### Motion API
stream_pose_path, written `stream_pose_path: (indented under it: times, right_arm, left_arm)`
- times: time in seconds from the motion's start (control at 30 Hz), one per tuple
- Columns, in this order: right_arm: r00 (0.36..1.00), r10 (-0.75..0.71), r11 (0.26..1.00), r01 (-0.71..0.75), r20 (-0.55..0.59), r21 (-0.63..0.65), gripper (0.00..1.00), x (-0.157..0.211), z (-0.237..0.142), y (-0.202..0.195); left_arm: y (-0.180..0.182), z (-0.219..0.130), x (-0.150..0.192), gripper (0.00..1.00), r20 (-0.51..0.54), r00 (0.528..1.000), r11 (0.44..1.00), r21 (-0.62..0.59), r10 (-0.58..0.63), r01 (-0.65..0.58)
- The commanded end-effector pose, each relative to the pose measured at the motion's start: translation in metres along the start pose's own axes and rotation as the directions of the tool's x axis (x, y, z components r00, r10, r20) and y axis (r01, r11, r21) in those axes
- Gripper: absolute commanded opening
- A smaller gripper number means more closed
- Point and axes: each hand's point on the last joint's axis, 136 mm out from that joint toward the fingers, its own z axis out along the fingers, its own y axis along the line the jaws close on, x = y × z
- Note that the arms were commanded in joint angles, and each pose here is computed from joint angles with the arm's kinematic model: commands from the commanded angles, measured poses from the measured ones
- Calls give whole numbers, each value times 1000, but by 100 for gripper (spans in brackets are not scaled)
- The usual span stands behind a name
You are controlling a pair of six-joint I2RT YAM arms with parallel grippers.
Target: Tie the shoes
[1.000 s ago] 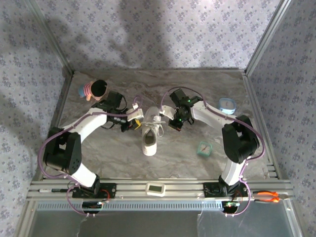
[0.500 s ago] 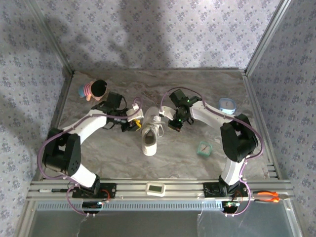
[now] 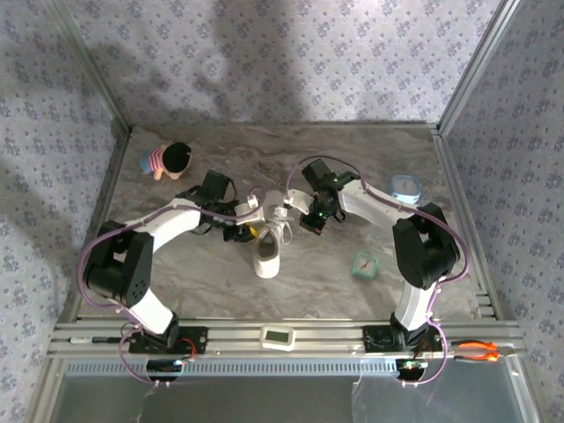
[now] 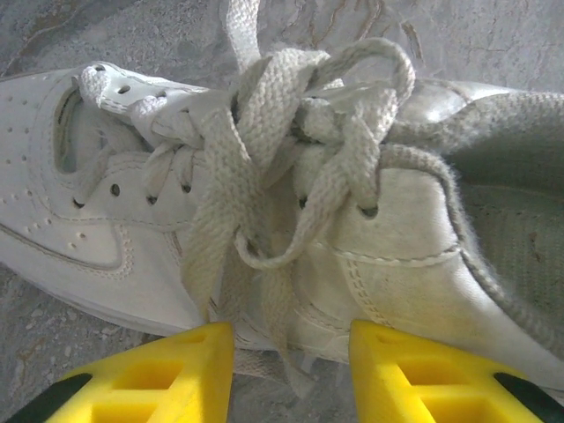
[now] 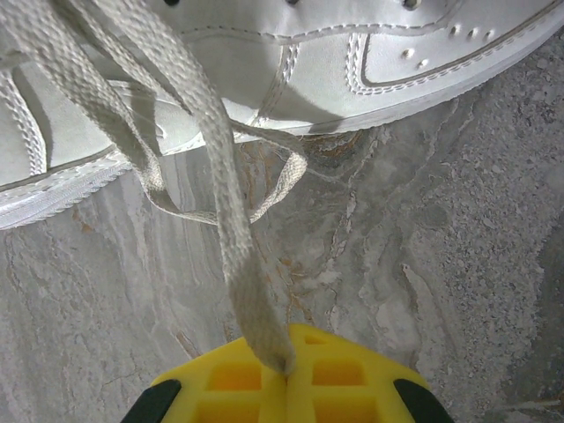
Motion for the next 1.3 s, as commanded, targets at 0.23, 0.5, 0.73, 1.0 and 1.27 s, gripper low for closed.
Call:
stream_pose_path:
  times: [0.23,0.5,0.73,1.0,1.27]
  right_arm:
    - [1000,-2,1000,2,-4,-19,0,-3,0,-2]
    - [1000,-6,1000,6,-10,-15,0,-4,-7,-7]
    - [1000,-3,1000,3,-8,-21,0,-8,-9,-10]
    - [1000,2,1000,-2,-2,-23,0,-14,-8,-11]
    - [1000,-5,999,5,-9,-32,0,-17,-6,-6]
  left_arm:
    - [-10,4,-15,24,23,999,983,178,46,-49]
    - [-1,-19,-22,0,40,999,990,142,-1,-4]
    - [1,-45,-16,0,61,997,993,116,-44,37]
    - [-4,-45,-10,0,57,996,988,143,-69,61]
    - [-4,-43,-12,10,66,995,987,147,-71,61]
